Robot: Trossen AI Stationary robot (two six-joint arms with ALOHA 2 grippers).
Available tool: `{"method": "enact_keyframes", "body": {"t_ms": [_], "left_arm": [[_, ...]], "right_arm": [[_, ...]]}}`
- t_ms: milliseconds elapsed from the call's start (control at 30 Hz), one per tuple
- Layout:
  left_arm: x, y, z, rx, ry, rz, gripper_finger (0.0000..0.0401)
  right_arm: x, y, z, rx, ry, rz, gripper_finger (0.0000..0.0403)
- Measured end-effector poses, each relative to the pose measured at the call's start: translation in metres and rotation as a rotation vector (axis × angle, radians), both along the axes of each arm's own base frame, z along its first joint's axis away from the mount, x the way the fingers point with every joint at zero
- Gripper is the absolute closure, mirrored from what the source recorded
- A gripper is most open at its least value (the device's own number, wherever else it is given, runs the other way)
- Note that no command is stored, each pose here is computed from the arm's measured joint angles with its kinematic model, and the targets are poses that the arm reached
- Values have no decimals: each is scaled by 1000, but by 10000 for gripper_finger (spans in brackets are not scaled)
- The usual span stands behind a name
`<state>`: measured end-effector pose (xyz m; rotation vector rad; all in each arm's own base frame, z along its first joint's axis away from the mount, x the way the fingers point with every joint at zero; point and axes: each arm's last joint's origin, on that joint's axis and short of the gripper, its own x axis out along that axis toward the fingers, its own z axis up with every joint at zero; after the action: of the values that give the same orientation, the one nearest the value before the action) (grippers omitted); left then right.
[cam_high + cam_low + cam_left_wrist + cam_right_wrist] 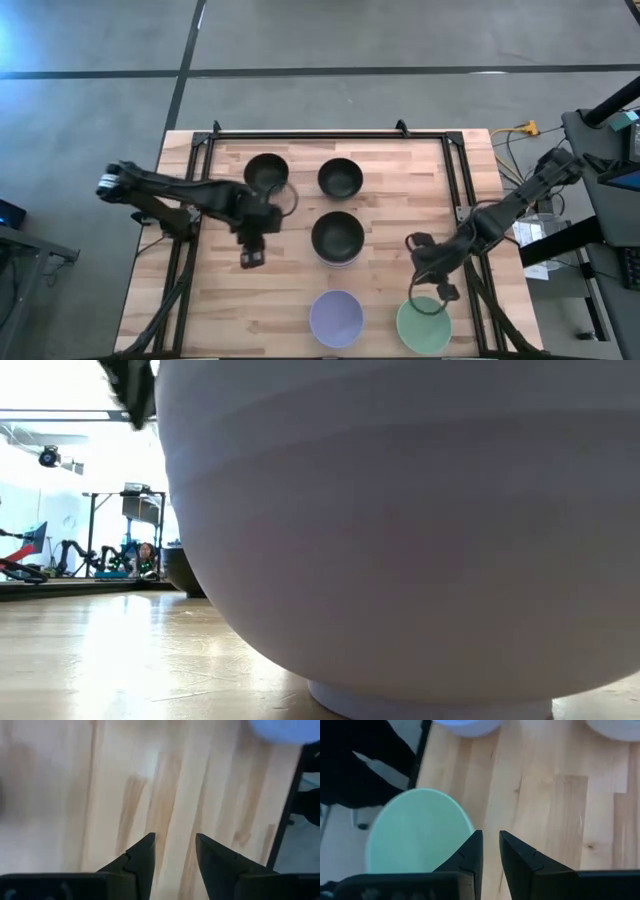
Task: Nest bowls inside each other
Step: Stack the light green bowl on top of the black bowl
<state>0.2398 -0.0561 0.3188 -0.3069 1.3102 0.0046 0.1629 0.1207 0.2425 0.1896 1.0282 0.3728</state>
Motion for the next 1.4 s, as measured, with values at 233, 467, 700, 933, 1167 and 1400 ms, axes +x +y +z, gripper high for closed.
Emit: {"method": "enact_keyframes", "body": {"t_ms": [233,467,700,933,1167,1400], "left_arm": [[-52,-6,-53,-77,3,143,276],[-83,-13,-91,-260,-35,233,276],[-97,-19,-107,-345,-75,259,276],[-96,-20,-107,-357,-93,248,276],[-96,-20,-109,-352,-89,245,276],[-95,-20,-110,-349,-87,246,276]], "right_arm": [[19,18,-27,-53,83,19,344],[28,37,-51,1,198,117,344],[24,52,-68,-18,273,156,345],[25,53,-69,25,346,13,390],[35,48,-34,22,321,-36,393],[72,30,17,77,183,-182,393]]}}
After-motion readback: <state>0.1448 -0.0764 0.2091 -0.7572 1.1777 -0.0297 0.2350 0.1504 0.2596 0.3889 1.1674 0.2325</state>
